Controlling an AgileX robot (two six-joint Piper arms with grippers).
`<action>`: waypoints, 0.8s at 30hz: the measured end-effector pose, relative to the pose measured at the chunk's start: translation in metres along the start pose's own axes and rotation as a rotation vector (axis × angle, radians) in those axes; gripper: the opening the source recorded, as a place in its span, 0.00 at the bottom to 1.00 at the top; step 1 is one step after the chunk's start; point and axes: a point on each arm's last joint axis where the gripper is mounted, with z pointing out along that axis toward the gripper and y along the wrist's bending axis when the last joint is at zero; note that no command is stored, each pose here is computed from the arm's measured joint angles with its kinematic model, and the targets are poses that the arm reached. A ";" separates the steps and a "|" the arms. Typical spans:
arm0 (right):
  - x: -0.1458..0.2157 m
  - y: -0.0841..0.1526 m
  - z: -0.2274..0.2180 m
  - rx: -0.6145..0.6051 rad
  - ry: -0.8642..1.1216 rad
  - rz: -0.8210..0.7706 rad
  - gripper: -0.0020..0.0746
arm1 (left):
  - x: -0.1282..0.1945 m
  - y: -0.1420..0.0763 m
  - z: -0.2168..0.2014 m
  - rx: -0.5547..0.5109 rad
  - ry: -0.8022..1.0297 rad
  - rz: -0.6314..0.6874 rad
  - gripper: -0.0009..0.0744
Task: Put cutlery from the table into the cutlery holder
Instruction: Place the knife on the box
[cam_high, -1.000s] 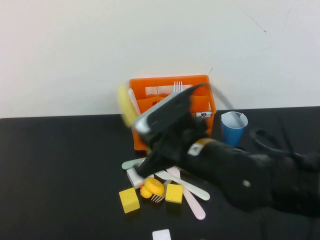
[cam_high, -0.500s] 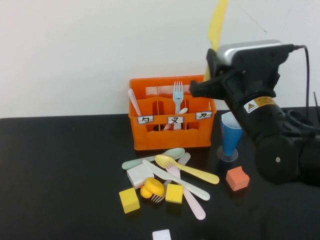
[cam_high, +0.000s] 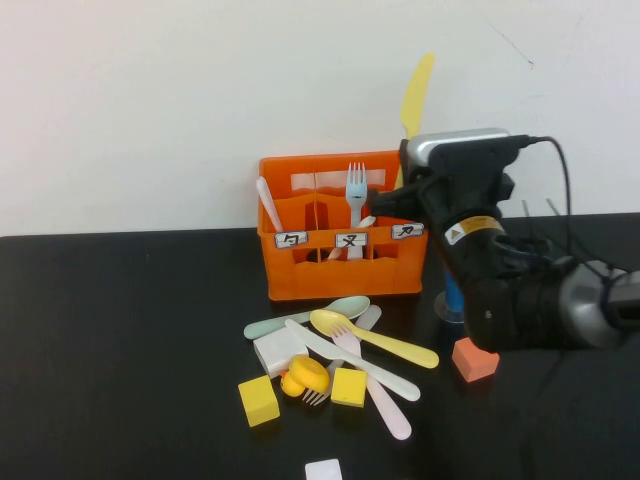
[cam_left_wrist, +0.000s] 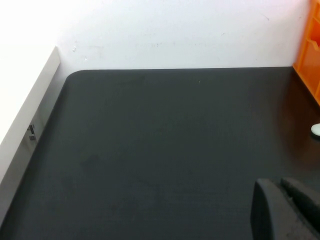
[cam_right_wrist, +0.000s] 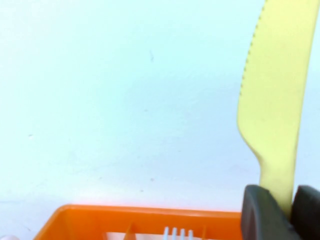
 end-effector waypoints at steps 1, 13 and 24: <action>0.003 0.001 0.005 -0.002 0.000 -0.001 0.17 | 0.000 0.000 0.000 0.000 0.000 0.000 0.01; 0.013 0.007 0.018 -0.025 0.050 -0.006 0.45 | 0.000 0.000 0.000 0.000 0.000 0.000 0.01; -0.054 -0.016 -0.071 -0.022 -0.019 0.029 0.24 | 0.000 0.000 0.000 0.000 0.000 -0.003 0.01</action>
